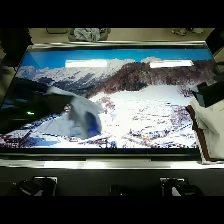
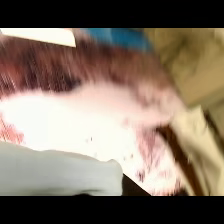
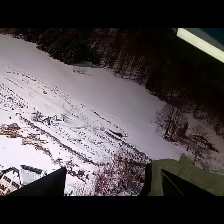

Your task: Fold the shirts.

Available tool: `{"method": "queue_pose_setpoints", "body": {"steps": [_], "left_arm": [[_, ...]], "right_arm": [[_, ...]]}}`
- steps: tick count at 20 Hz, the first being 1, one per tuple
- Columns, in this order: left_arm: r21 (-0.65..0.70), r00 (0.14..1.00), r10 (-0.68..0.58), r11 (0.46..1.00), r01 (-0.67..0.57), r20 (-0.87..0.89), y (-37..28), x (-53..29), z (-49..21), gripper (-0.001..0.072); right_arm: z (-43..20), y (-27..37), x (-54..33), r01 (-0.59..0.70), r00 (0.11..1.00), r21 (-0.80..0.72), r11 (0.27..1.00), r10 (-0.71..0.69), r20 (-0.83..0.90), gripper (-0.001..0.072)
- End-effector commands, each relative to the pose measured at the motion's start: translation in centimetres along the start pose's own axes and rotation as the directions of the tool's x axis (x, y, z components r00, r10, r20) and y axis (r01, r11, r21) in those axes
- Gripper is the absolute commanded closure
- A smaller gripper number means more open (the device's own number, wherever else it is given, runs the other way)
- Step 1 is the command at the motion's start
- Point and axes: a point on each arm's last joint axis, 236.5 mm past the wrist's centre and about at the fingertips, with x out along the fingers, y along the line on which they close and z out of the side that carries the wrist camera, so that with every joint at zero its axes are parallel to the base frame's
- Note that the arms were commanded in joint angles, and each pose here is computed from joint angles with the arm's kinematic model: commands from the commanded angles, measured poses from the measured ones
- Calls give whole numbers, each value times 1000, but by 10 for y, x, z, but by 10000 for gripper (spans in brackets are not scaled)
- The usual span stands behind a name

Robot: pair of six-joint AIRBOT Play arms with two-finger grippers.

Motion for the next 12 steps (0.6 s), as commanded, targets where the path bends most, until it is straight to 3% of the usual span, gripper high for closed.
{"method": "queue_pose_setpoints", "body": {"steps": [1,4,5,6,7,9,12], "left_arm": [[12,923,-17,1000,23,-385,-4,90,-129,678],[67,792,2,997,48,-610,-17,136,-233,675],[82,759,5,995,64,-651,-25,142,-255,546],[94,729,2,992,84,-684,-34,145,-266,52],[119,718,7,987,106,-696,-39,144,-260,-6],[262,746,122,962,72,-654,-13,133,-207,-6],[428,803,415,876,-225,-428,82,82,-71,-6]], "right_arm": [[-14,7,-21,-6,1000,21,1000,7,-27,41],[-19,9,-18,-19,999,21,1000,20,-51,41],[-18,8,-16,-19,998,22,1000,20,-53,41],[-19,8,-11,-24,998,22,999,26,-63,41],[-20,9,-3,-34,996,23,999,36,-81,41],[-26,13,17,-68,988,29,997,72,-137,40],[-43,40,56,-210,939,69,975,221,-263,40]]}}
